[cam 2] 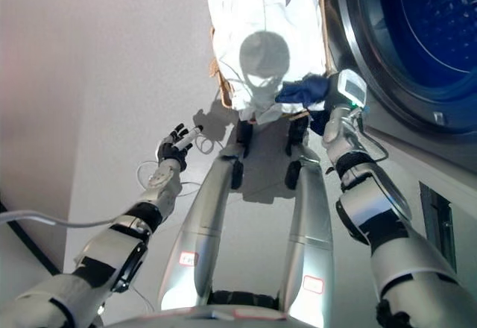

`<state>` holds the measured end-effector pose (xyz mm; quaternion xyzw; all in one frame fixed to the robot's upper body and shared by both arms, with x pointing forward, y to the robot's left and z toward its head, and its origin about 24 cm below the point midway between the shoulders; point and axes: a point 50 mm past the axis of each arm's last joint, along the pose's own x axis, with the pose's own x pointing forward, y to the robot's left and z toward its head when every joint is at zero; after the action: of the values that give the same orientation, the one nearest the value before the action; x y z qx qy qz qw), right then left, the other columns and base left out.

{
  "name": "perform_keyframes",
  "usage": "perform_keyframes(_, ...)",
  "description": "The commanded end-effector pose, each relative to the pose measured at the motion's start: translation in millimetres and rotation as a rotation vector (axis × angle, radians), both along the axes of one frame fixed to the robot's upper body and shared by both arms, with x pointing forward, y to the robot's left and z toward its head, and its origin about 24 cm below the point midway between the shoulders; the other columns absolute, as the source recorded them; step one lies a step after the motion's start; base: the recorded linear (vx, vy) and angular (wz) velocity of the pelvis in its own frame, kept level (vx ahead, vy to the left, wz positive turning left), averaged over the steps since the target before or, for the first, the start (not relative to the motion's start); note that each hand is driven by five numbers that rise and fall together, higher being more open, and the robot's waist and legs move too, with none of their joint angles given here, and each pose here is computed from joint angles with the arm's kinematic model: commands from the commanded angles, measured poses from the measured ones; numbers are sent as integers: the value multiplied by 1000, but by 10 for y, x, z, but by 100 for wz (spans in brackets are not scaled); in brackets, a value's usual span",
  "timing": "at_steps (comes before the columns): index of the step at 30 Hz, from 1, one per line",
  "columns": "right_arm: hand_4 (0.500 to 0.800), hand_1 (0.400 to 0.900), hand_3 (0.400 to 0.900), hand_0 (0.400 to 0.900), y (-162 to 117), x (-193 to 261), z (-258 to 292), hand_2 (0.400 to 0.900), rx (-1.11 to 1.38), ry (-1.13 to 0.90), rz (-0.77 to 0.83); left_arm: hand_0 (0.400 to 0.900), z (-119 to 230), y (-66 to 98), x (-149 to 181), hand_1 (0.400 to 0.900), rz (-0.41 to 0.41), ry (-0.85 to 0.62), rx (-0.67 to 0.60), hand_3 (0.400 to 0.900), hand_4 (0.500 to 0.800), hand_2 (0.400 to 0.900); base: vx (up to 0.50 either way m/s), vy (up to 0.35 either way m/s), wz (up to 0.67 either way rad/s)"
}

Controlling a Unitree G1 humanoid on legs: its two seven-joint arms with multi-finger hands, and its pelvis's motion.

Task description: Put the clothes in the basket into the washing machine.

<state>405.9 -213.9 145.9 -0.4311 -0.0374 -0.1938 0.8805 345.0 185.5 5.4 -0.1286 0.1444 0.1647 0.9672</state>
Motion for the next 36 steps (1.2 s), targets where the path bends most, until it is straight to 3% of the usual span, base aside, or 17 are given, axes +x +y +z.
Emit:
perform_keyframes(1,500,400,400,400,112,-43,619,400,238,-374,117,900,-282,276,-273,900,178,72,-57,900,800,900,10,34,-14)
perform_keyframes(7,500,400,400,400,252,-361,888,400,710,-687,318,900,-419,386,-428,900,273,108,-131,900,800,900,19,32,-15)
perform_keyframes(13,500,400,400,400,191,-350,698,400,1341,-822,315,900,-430,349,-421,900,266,111,-157,900,800,900,7,16,-3)
perform_keyframes(18,500,400,400,400,-27,-265,929,400,1638,-1029,185,900,-408,299,-385,900,255,104,-171,900,800,900,3,3,-1)
perform_keyframes(22,500,400,400,400,-168,-163,1045,400,1796,-1064,88,900,-446,229,-401,900,227,117,-176,900,800,900,0,0,0)
perform_keyframes(28,500,400,400,400,-763,-177,1246,400,1854,-1113,-10,900,-528,217,-470,900,173,140,-157,900,800,900,5,-22,7)
perform_keyframes(29,639,631,631,631,-856,-204,1271,631,1853,-1127,-33,900,-539,201,-474,900,161,146,-152,900,800,900,2,-25,6)
perform_keyframes(30,800,900,900,900,-890,-213,1296,900,1850,-1132,-26,900,-532,185,-466,900,150,142,-148,900,800,900,2,-21,4)
perform_keyframes(36,800,900,900,900,-974,-228,1277,900,1808,-1105,-18,900,-585,121,-505,900,126,163,-139,900,800,900,0,0,0)
